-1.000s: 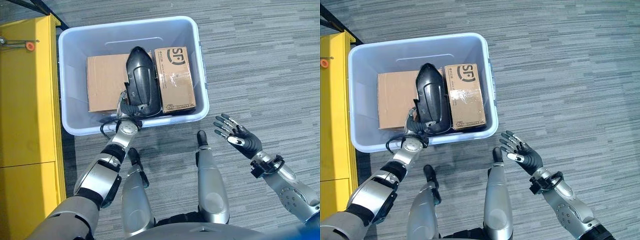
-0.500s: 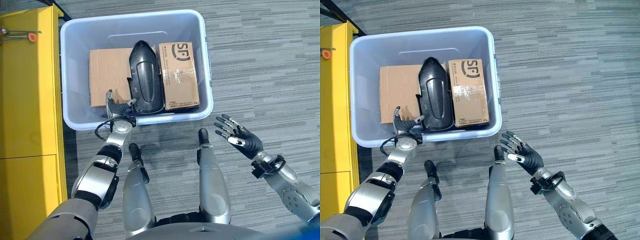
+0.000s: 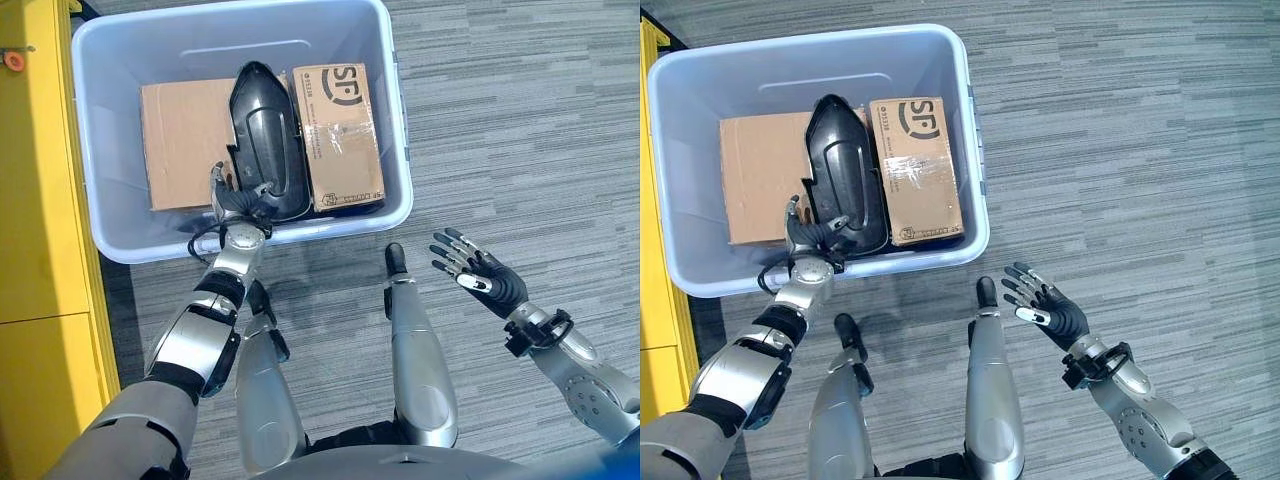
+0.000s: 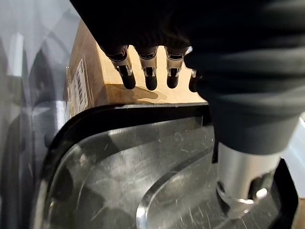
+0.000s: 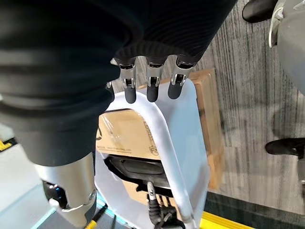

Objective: Move parts from the plastic box to the shelf.

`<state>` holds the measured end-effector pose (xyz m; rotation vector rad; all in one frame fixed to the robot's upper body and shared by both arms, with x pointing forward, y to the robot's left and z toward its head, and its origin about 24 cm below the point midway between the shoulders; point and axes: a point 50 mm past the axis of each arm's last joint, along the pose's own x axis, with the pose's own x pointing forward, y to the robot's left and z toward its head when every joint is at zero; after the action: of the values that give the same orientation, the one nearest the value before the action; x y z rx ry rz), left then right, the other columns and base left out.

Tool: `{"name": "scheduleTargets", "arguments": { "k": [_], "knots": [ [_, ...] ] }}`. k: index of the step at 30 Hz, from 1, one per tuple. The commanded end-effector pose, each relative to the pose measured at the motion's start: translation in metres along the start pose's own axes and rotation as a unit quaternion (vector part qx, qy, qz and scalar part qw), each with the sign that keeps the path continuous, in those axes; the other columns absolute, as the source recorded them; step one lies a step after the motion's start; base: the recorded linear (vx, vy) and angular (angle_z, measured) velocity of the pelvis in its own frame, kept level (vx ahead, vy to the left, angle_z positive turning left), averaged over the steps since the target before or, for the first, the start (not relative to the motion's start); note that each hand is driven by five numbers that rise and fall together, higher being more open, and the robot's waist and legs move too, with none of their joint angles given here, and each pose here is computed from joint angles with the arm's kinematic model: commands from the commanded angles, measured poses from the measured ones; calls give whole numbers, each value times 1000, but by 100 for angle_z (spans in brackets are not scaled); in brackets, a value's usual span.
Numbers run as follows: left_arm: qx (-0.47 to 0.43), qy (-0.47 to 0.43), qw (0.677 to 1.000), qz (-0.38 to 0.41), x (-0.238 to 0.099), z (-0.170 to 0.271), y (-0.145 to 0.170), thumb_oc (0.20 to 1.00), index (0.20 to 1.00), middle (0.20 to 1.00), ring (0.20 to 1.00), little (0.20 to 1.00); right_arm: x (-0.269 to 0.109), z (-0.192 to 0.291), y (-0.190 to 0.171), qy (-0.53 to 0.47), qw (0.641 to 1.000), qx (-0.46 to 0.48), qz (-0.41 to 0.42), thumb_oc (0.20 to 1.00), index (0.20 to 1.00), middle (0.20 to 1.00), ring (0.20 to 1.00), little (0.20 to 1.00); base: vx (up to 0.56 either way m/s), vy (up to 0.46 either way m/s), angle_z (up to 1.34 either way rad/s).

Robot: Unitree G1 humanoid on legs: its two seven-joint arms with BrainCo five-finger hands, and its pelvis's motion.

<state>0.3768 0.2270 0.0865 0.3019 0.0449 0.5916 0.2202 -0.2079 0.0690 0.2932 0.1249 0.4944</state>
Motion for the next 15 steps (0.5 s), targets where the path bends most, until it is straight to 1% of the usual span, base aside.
{"name": "scheduleTargets", "arguments": {
  "k": [1, 4, 5, 7, 13, 15],
  "knots": [
    [-25, 7, 999, 45, 14, -1, 30, 1000, 1000, 1000, 1000, 1000, 2, 9, 4, -40, 999, 13, 12, 1000, 1000, 1000, 1000, 1000, -14, 1, -3],
    [-48, 17, 997, 52, 16, -1, 35, 1000, 1000, 1000, 1000, 1000, 3, 9, 4, -37, 999, 13, 12, 1000, 1000, 1000, 1000, 1000, 0, 0, 0],
    [-91, 30, 994, 60, 17, 0, 36, 1000, 1000, 1000, 1000, 1000, 3, 9, 4, -35, 999, 15, 12, 1000, 1000, 1000, 1000, 1000, 0, 0, 0],
    [-115, 32, 991, 57, 16, 3, 32, 1000, 1000, 1000, 1000, 1000, 4, 8, 6, -31, 999, 19, 14, 1000, 1000, 1000, 1000, 1000, 0, 0, 0],
    [-122, 33, 991, 54, 17, 8, 29, 1000, 1000, 1000, 1000, 1000, 6, 12, 8, -30, 999, 21, 23, 1000, 1000, 1000, 1000, 1000, -15, -3, 5],
    [-111, 31, 992, 55, 19, 11, 30, 1000, 1000, 1000, 1000, 1000, 7, 13, 8, -31, 999, 23, 22, 1000, 1000, 1000, 1000, 1000, -17, -13, 7]
  ]
}}
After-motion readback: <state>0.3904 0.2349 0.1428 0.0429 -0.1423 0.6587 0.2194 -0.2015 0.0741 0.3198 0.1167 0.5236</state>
